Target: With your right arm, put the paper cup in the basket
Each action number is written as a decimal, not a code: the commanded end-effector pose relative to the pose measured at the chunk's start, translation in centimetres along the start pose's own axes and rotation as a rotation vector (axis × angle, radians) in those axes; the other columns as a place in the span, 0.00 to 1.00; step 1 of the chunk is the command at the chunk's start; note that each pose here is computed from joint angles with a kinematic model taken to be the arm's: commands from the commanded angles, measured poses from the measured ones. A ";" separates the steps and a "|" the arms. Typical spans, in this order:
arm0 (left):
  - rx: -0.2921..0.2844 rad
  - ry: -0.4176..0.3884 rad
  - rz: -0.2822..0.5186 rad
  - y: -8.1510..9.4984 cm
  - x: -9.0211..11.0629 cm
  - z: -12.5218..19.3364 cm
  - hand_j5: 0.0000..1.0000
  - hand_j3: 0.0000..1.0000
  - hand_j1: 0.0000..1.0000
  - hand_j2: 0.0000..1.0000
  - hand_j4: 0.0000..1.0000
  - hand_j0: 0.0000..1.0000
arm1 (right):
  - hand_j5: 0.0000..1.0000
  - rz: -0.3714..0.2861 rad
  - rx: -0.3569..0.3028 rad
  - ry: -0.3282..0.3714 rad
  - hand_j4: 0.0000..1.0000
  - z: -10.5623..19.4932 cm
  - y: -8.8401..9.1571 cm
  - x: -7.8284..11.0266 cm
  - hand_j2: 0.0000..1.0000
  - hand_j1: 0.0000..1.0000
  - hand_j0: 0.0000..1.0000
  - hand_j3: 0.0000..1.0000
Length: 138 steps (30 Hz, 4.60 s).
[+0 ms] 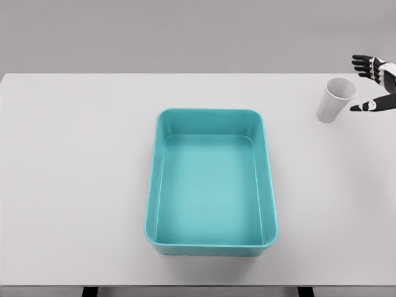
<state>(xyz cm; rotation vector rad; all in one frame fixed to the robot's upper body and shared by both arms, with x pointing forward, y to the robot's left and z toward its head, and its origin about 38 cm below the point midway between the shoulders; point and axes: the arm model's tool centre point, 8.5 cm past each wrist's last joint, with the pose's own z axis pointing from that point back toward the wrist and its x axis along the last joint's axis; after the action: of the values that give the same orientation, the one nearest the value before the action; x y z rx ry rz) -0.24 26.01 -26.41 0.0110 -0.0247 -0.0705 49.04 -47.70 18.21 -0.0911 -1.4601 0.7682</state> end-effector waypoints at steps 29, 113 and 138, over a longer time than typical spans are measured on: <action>0.000 0.000 0.000 0.0 0.0 0.0 1.00 1.00 1.00 1.00 1.00 1.00 | 1.00 -0.037 0.000 0.061 1.00 -0.3 1.8 -2.9 1.00 1.00 1.00 1.00; 0.000 0.000 0.000 0.0 0.0 0.0 1.00 1.00 1.00 1.00 1.00 1.00 | 0.77 0.006 0.057 -0.015 0.77 -3.4 3.4 0.2 0.77 0.77 0.77 0.77; 0.000 0.000 0.000 0.0 0.0 0.0 1.00 1.00 1.00 1.00 1.00 1.00 | 0.75 0.108 0.106 -0.174 0.75 -4.9 3.6 6.1 0.75 0.75 0.75 0.75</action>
<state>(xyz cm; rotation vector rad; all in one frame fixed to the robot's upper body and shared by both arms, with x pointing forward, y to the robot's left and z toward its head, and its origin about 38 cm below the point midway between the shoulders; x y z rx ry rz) -0.24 26.01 -26.41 0.0109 -0.0246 -0.0705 51.54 -40.15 20.44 -0.0291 -1.5708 0.9566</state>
